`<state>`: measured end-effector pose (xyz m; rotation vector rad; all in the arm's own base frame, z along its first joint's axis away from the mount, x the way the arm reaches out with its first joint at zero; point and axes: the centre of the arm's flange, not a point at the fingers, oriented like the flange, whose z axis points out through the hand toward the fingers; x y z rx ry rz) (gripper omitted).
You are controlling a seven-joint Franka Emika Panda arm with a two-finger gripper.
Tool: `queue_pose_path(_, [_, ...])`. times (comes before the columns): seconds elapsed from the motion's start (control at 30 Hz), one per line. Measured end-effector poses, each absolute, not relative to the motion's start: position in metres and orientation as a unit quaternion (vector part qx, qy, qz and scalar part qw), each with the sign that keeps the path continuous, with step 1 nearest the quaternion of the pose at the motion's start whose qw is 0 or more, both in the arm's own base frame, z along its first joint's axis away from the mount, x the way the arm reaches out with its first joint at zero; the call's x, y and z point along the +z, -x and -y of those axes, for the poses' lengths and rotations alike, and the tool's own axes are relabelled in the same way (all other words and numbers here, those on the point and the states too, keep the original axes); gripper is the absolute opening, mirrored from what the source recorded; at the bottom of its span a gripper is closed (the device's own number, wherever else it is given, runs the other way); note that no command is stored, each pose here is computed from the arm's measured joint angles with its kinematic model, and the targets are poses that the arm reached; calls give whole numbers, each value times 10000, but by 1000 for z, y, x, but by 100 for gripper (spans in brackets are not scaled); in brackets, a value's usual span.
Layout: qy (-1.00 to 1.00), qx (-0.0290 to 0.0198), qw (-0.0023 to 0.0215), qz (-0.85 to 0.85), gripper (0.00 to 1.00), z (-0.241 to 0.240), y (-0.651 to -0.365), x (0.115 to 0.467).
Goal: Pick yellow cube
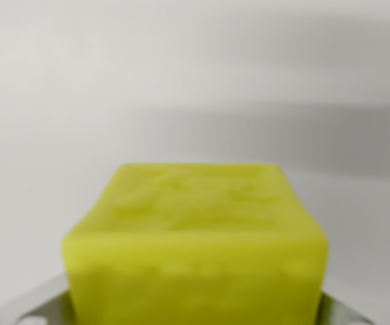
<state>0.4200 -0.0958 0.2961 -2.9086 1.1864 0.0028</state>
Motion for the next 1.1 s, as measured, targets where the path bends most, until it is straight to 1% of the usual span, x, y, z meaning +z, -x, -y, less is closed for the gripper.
queue_pose_path(1.1, [9258,11,3,-3780,0,96,-420,351])
